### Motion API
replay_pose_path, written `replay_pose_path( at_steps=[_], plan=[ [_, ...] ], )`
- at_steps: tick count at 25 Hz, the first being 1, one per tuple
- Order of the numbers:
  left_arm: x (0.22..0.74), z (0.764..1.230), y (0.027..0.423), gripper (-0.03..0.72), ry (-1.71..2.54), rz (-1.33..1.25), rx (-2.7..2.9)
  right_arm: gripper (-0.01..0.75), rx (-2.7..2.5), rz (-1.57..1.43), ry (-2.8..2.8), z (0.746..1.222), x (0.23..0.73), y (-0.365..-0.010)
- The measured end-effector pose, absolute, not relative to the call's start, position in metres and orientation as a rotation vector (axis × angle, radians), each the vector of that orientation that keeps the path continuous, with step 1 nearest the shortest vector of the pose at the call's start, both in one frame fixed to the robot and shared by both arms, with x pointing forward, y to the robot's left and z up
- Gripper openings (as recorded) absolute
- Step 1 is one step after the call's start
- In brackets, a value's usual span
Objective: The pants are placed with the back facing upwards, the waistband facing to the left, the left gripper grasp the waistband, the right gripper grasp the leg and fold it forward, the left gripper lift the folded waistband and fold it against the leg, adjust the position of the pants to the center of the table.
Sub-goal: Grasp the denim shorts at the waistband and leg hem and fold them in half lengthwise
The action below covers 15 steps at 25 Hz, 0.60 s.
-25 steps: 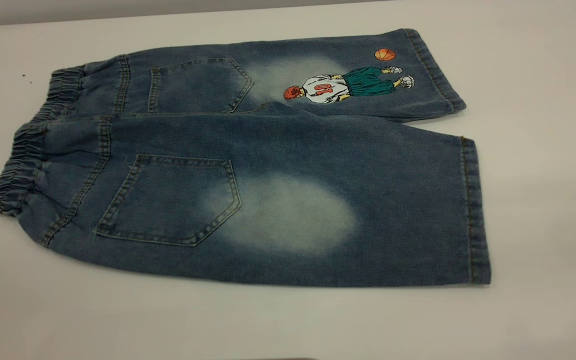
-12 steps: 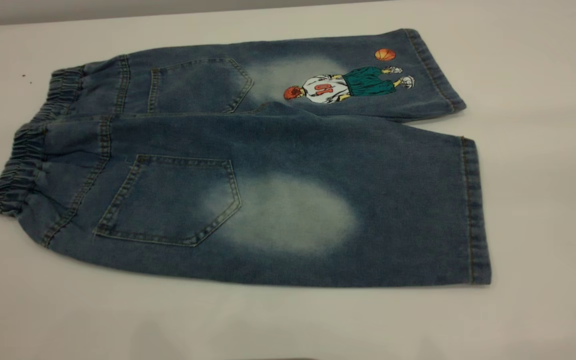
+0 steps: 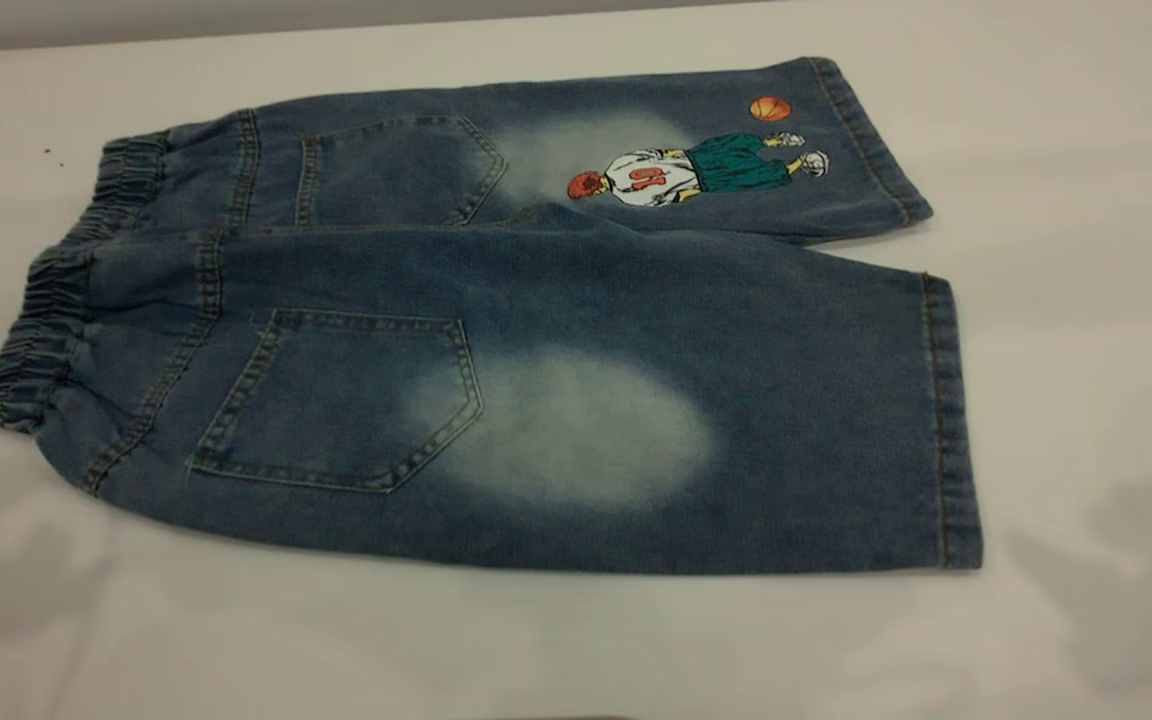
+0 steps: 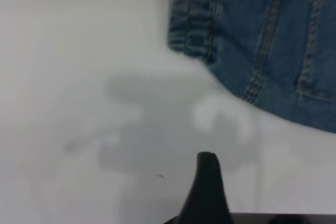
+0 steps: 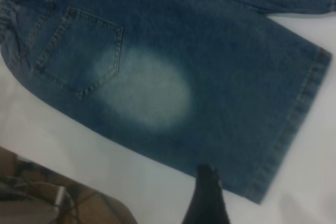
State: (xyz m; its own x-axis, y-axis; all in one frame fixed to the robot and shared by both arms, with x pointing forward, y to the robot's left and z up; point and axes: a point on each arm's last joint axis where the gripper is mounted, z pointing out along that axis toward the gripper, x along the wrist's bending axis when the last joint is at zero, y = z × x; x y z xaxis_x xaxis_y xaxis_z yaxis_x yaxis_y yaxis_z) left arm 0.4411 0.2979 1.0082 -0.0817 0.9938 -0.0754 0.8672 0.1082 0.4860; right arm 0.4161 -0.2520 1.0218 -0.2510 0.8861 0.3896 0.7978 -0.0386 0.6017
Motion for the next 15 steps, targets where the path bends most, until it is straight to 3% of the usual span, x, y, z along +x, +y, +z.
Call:
replay_pose_path(
  at_steps=[8, 15],
  plan=[
    [0.488, 0.932, 0.308, 0.538, 2.252, 0.251, 1.744, 0.477, 1.956, 1.158, 2.1, 0.996, 0.443, -0.25],
    [0.528, 0.894, 0.321, 0.538, 2.34, 0.209, 1.694, 0.477, 1.949, 1.214, 2.074, 0.992, 0.453, -0.248]
  ],
)
